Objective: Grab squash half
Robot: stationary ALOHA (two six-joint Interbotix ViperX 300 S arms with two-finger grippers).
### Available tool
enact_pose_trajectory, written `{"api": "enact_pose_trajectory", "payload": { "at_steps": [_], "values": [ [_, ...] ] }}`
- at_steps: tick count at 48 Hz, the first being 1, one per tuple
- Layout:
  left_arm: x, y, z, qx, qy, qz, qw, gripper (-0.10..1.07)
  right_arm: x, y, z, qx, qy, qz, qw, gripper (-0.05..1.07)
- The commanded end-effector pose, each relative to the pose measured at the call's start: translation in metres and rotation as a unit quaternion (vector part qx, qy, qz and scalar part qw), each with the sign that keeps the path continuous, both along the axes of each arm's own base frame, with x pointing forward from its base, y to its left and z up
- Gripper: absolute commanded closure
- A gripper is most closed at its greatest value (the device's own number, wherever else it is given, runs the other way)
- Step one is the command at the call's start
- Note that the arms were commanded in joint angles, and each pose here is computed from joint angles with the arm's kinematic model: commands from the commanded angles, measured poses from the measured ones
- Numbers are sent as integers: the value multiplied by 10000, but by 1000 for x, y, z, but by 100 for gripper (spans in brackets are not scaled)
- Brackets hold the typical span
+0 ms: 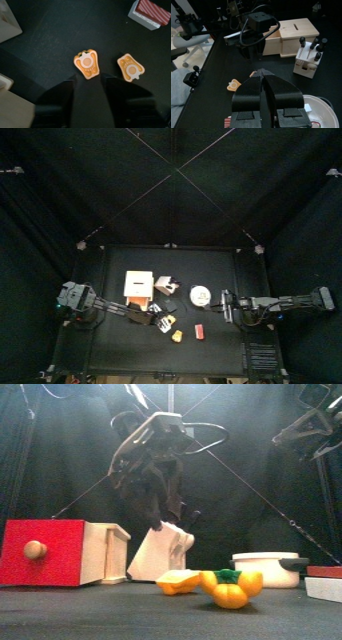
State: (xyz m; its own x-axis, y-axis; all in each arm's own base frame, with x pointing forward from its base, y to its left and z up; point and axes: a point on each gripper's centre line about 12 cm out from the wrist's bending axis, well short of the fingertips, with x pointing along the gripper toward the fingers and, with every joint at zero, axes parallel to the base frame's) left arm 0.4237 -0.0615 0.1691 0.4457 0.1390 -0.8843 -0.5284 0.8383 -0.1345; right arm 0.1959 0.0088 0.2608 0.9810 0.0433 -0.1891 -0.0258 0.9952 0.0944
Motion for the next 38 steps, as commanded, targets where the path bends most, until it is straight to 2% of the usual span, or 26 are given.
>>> {"api": "enact_pose_trajectory", "payload": {
  "at_steps": [1, 6, 21, 38],
  "values": [
    [11, -2, 9, -126, -172, 86, 9997, 0, 2, 1, 6, -5, -46, 19, 10000, 100],
    [14, -5, 1, -199, -103, 187, 9996, -7, 1, 1, 5, 9, -7, 19, 10000, 100],
    [20, 0, -26, -101, 80, 472, 9988, -6, -1, 1, 9, -18, -47, 32, 10000, 100],
    [34, -3, -42, -129, -37, 446, 9989, -6, -2, 0, 7, -34, -17, 20, 10000, 100]
  ]
}}
